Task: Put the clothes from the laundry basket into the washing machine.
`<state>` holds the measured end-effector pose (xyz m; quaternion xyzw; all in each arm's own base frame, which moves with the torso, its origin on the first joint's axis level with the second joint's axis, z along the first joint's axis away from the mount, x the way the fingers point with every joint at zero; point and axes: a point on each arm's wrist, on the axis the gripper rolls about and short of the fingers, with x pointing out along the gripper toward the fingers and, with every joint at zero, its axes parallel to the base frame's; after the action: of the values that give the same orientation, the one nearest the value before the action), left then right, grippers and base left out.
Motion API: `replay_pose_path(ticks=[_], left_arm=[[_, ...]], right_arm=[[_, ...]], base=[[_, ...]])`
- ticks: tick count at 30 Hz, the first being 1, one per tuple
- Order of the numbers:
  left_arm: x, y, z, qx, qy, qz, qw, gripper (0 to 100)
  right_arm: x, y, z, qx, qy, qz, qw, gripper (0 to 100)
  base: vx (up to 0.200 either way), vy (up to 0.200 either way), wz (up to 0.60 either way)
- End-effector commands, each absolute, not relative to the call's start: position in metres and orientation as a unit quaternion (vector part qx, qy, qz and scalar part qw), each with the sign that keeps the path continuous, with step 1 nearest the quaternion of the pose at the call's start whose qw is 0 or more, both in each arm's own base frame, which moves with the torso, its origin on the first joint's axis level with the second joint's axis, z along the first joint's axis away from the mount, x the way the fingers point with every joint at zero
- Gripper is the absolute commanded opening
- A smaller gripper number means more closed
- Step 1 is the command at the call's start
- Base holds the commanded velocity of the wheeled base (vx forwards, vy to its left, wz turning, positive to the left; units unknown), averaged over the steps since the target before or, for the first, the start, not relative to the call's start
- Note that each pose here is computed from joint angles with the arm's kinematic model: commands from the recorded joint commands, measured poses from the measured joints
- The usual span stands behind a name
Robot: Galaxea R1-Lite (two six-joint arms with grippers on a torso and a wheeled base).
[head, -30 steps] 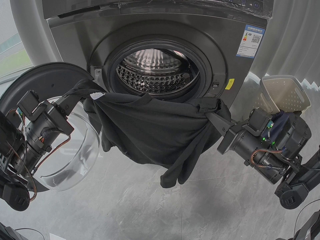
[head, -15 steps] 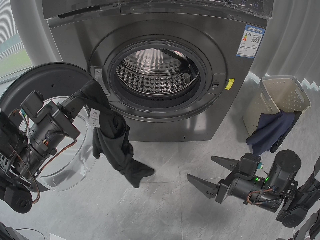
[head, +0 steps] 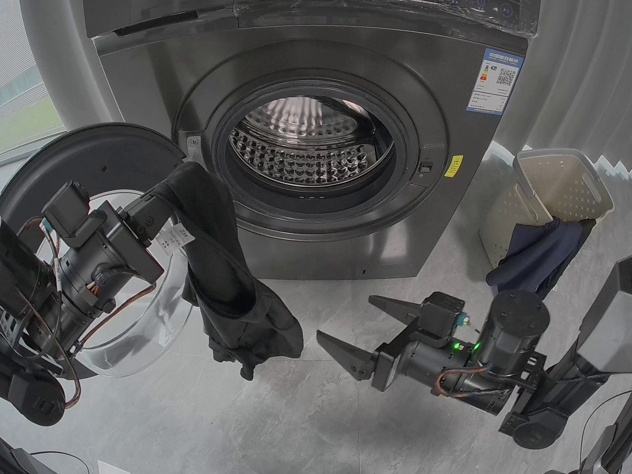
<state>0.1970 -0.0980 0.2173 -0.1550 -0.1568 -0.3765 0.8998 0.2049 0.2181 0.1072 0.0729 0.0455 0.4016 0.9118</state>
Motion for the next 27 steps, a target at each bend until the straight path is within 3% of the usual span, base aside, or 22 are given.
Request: replay_pose_path(ticks=[1,19,27], left_arm=[[0.198,-0.099,0.218,-0.155,-0.158,-0.377,0.899,0],[0.200,-0.100,0.216,-0.156,-0.154,-0.372,0.902,0],[0.200,-0.100,0.216,-0.156,-0.154,-0.372,0.902,0]], right_arm=[[0.205,0.238,0.087,0.062,0.069,0.419,0.903,100],[0.209,0.269,0.083,0.069,0.052,0.443,0.892,100],[0.213,0.300,0.073,0.065,0.040,0.466,0.882,100]], base=[[0.000,0.000,0.00],[0.000,0.000,0.00],[0.000,0.000,0.00]])
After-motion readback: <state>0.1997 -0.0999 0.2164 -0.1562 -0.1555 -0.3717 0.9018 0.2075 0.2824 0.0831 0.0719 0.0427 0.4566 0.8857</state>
